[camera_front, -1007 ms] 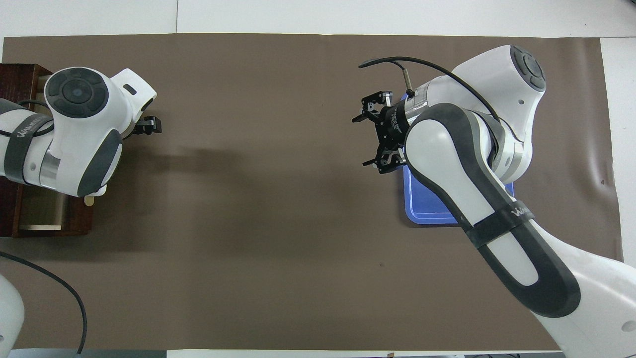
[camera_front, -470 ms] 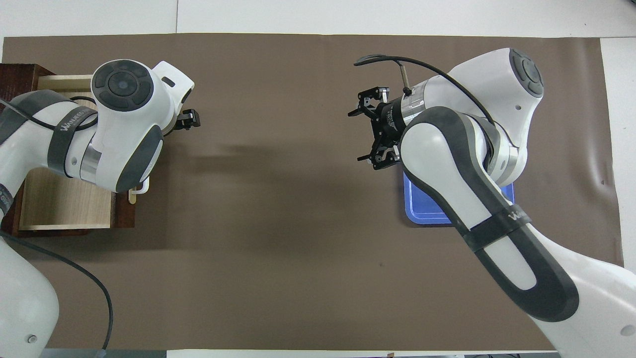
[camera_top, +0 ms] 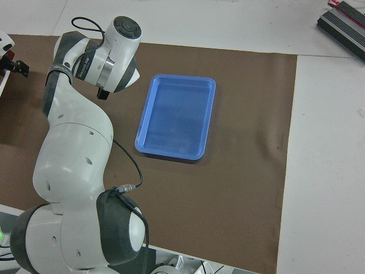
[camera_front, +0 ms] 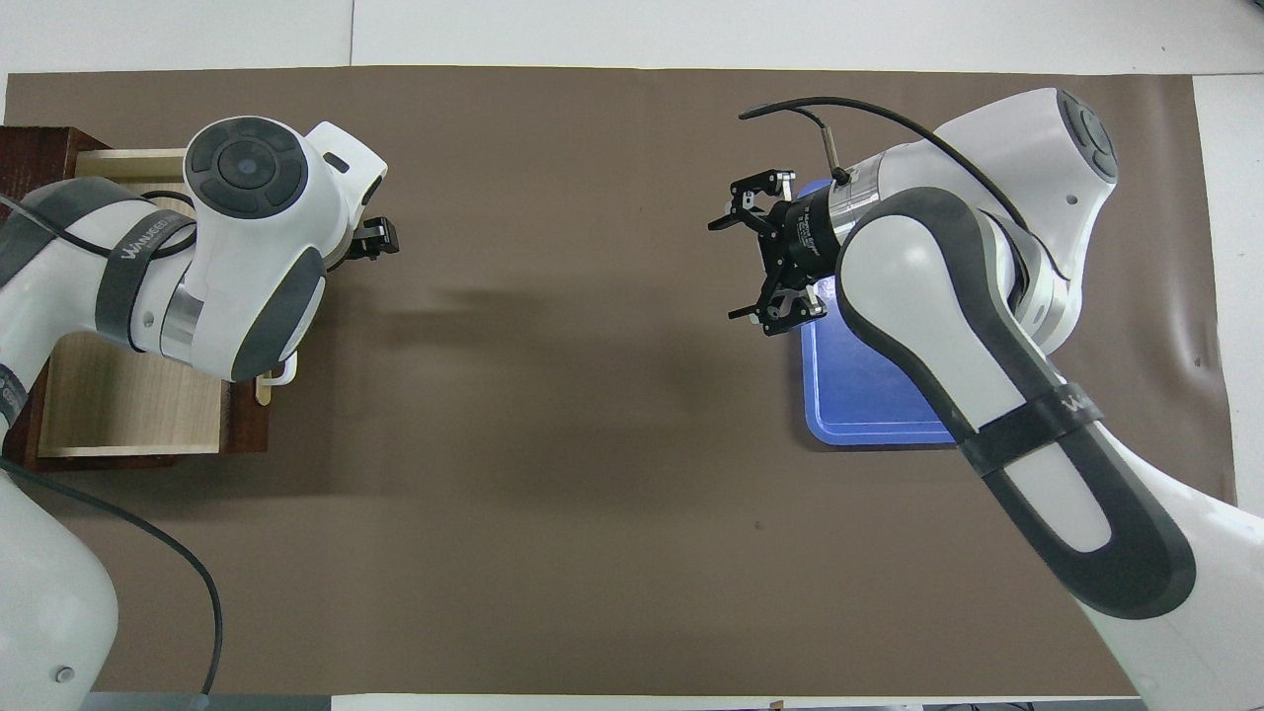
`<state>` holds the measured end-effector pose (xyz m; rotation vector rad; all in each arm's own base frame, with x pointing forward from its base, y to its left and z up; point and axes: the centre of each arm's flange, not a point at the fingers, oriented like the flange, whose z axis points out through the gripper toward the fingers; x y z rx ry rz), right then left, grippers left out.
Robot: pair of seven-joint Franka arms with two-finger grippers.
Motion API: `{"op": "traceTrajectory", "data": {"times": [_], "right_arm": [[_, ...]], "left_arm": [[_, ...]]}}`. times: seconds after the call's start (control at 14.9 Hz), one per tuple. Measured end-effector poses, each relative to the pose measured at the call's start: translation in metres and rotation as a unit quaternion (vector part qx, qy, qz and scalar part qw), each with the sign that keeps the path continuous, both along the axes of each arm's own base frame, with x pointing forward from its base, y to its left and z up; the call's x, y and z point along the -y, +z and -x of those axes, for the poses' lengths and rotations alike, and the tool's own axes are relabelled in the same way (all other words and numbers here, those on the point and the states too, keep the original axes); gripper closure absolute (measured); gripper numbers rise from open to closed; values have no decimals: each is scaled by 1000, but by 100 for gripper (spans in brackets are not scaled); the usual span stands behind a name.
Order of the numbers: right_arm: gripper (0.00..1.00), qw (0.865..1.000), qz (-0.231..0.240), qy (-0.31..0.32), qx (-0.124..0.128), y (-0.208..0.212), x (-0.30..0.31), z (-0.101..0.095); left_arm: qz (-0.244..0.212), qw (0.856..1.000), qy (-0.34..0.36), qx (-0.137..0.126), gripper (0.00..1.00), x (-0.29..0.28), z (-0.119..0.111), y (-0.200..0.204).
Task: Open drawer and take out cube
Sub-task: 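Pull the drawer open with the left gripper while the right gripper advances, then grasp the yellow cube in the open drawer with the left gripper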
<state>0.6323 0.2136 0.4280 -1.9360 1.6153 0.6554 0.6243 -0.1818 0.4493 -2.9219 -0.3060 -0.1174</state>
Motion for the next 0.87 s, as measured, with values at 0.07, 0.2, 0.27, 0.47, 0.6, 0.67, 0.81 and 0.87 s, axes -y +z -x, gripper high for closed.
{"op": "traceTrajectory", "data": {"times": [0.07, 0.2, 0.27, 0.47, 0.6, 0.67, 0.81, 0.87], "right_arm": [[0, 1000, -2, -3, -4, 1, -4, -2], [0, 1000, -6, -9, -16, 2, -13, -9], [0, 1000, -7, -12, -20, 1, -17, -13], [0, 1000, -8, -3, -28, -7, -32, -18], [0, 999, -7, 2, -32, -17, -40, -21], [0, 999, -8, 5, -34, -19, -42, -23], [0, 999, -10, 15, -34, -20, -52, -26], [0, 999, -10, 20, -32, -19, -59, -25]], "left_arm": [[11, 1000, 16, -6, 0, -3, -2, 18], [27, 998, 61, -17, 0, -20, -6, 51], [33, 995, 89, -19, 0, -33, -8, 64], [50, 981, 187, -8, 0, -86, -17, 88], [51, 963, 263, 2, 0, -124, -21, 91], [52, 950, 307, 7, 0, -141, -22, 90], [68, 913, 401, 12, 0, -179, -23, 88], [76, 893, 443, 15, 0, -198, -23, 85]]}}
